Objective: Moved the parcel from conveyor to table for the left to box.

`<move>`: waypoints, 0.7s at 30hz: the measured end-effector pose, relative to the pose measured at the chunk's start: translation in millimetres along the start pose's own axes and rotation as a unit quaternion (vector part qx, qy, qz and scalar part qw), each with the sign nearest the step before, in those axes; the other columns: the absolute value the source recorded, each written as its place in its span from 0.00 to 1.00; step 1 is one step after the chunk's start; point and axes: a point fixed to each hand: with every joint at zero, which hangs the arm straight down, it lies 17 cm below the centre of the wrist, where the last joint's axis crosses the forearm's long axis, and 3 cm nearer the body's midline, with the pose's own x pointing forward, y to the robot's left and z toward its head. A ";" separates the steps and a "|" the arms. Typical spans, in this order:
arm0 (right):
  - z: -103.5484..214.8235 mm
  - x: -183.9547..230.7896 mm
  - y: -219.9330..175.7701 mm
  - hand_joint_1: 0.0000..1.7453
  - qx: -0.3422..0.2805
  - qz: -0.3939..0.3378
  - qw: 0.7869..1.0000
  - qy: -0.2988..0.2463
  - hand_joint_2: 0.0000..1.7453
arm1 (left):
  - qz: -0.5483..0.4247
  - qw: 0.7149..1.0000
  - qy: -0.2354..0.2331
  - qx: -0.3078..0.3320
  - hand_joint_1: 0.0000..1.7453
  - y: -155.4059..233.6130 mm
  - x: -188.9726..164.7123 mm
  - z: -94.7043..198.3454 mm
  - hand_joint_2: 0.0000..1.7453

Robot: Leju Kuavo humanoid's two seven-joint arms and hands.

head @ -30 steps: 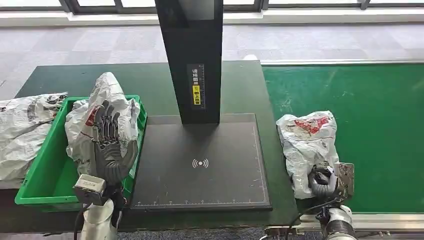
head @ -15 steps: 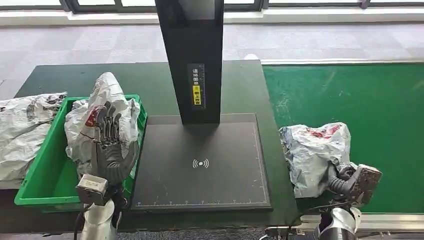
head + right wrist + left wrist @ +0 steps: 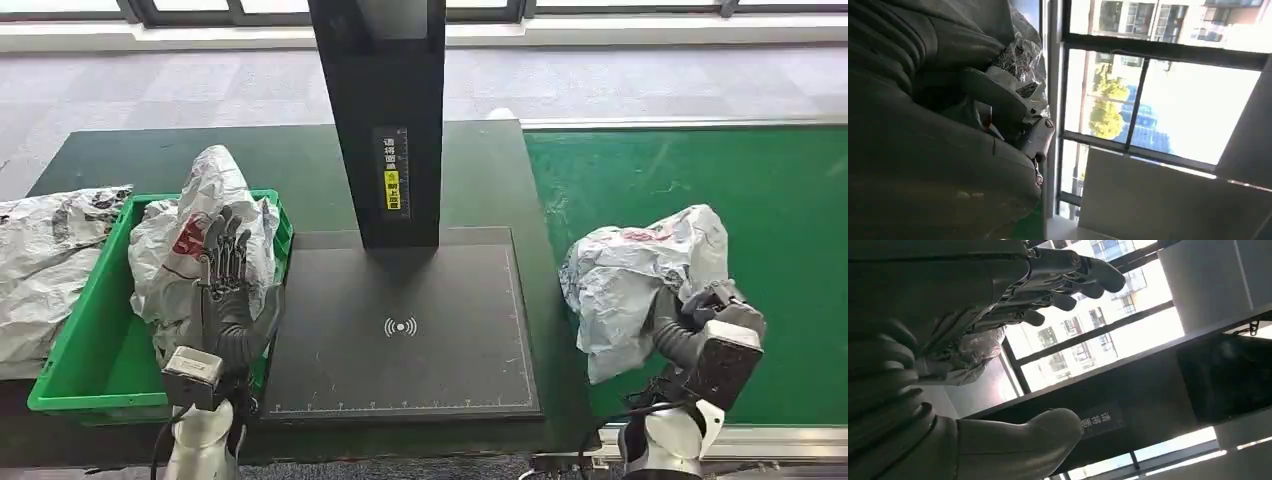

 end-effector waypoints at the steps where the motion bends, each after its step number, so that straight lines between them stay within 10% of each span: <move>1: -0.1 11.9 11.5 1.00 0.012 -0.021 1.000 -0.010 1.00 | -0.001 1.000 0.001 -0.001 0.00 -0.5 -0.8 0.3 1.00; 10: 30.3 88.9 99.8 1.00 0.164 -0.231 0.959 -0.035 1.00 | -0.004 1.000 0.009 0.001 0.00 -1.3 -6.8 2.7 1.00; 21: 56.3 106.9 135.3 1.00 0.215 -0.289 0.933 -0.019 1.00 | -0.003 1.000 0.013 0.000 0.00 -3.5 -9.6 3.6 1.00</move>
